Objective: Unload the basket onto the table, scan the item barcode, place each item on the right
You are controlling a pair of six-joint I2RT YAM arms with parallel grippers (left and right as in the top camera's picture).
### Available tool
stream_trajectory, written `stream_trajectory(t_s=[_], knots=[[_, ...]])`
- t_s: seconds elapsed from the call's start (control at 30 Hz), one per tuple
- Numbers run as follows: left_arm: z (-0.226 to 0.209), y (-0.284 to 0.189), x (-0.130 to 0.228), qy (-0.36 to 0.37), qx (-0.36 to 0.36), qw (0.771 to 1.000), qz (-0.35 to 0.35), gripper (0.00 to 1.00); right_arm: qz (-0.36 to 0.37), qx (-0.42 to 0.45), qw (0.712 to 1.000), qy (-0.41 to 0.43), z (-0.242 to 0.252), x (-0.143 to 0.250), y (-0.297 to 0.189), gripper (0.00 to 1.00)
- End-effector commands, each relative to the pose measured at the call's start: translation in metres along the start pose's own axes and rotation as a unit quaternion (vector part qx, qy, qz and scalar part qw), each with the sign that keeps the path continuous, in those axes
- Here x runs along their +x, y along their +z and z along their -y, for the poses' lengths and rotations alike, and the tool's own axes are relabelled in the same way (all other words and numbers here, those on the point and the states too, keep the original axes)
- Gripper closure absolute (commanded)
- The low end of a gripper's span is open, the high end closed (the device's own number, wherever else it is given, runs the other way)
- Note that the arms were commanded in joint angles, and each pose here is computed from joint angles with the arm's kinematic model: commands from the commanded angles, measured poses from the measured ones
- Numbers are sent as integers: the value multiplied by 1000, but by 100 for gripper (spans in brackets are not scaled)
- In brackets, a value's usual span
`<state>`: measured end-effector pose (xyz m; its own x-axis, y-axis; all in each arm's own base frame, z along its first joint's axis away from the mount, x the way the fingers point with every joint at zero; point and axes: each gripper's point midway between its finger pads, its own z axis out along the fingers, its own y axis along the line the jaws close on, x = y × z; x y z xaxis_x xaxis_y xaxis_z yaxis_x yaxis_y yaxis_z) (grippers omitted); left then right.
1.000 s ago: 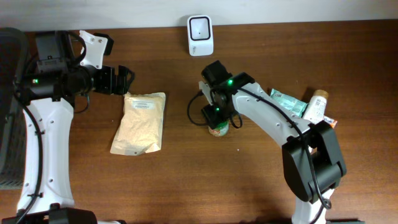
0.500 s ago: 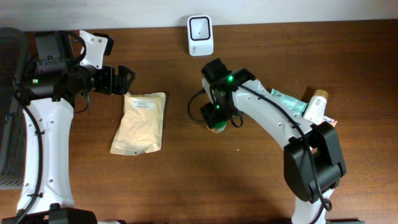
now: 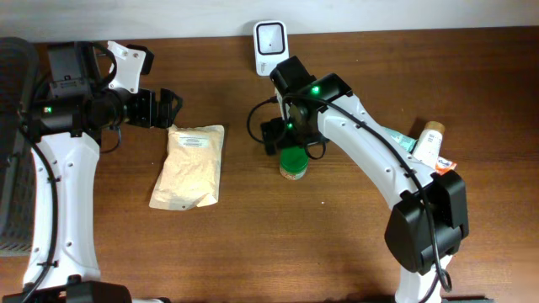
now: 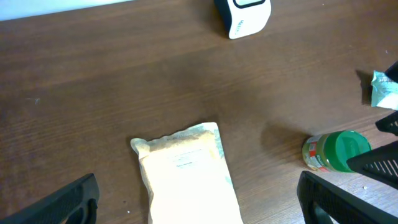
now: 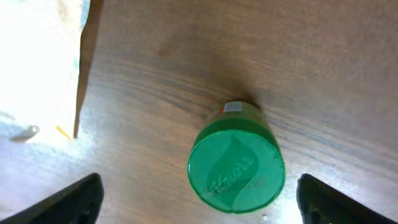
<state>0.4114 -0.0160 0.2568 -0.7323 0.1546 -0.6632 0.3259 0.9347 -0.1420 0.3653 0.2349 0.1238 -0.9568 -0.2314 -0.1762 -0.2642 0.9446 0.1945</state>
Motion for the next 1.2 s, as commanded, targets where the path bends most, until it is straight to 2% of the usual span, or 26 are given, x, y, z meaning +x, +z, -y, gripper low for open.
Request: stream_trajectory(t_s=[0.0, 0.13, 0.43, 0.6, 0.8, 0.87, 0.97, 1.1, 1.13, 1.17], knots=[[-3, 0, 0, 5, -2, 1000, 0, 1, -1, 36, 994, 100, 13, 4, 0, 15], [-3, 0, 0, 5, -2, 1000, 0, 1, 12, 100, 966, 237, 36, 10, -3, 13], [-3, 0, 0, 5, -2, 1000, 0, 1, -21, 110, 950, 292, 34, 17, 32, 9], [-3, 0, 0, 5, -2, 1000, 0, 1, -48, 91, 951, 292, 26, 19, 56, 9], [-3, 0, 0, 5, -2, 1000, 0, 1, -62, 98, 953, 279, 22, 26, 63, 11], [-3, 0, 0, 5, -2, 1000, 0, 1, -65, 96, 960, 256, 20, 27, 63, 15], [-3, 0, 0, 5, -2, 1000, 0, 1, -70, 96, 966, 228, 20, 28, 63, 38], [-3, 0, 0, 5, -2, 1000, 0, 1, -75, 92, 978, 171, 22, 27, 63, 52], [-3, 0, 0, 5, -2, 1000, 0, 1, -77, 90, 982, 148, 23, 27, 63, 59], [-3, 0, 0, 5, -2, 1000, 0, 1, -79, 87, 986, 121, 24, 26, 62, 59]])
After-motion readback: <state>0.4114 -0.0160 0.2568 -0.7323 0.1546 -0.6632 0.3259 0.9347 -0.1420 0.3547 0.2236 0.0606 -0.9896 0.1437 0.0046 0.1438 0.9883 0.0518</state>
